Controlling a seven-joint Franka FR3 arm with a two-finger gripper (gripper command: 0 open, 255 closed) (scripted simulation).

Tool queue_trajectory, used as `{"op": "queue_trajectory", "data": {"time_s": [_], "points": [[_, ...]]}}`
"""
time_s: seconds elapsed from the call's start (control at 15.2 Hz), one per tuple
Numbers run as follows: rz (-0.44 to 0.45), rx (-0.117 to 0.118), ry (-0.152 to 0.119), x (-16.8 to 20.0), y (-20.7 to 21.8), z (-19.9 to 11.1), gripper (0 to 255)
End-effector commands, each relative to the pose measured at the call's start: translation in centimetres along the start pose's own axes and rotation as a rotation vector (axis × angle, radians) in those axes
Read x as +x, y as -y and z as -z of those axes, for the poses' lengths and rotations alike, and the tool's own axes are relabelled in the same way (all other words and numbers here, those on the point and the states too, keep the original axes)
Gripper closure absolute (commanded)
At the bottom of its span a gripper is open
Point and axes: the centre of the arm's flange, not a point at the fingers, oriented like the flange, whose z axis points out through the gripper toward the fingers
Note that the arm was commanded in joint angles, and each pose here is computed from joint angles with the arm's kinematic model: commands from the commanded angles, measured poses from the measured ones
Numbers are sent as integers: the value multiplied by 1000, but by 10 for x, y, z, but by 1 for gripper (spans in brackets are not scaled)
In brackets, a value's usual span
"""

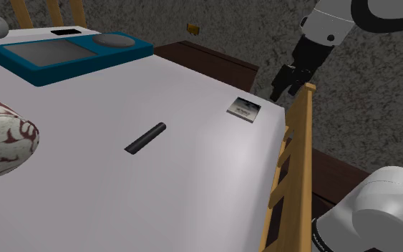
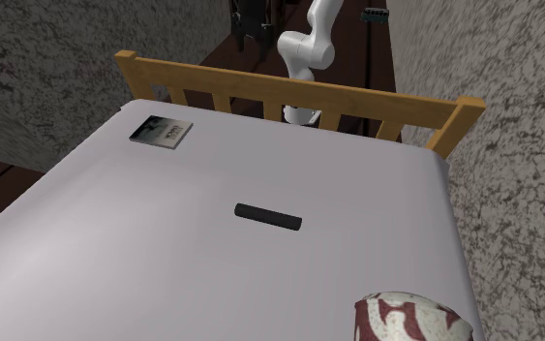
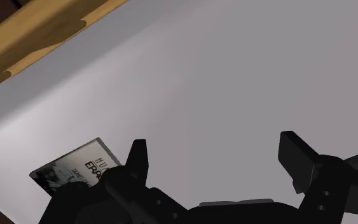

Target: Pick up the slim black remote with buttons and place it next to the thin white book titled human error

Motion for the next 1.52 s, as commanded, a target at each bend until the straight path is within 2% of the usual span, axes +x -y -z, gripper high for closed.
{"op": "queue_trajectory", "data": {"time_s": [0.0,0.73,1.45], "points": [[0,0,0,0,0,0,0],[-329,-49,-26,29,131,-69,0],[-657,-99,-52,99,243,-143,0]]}}
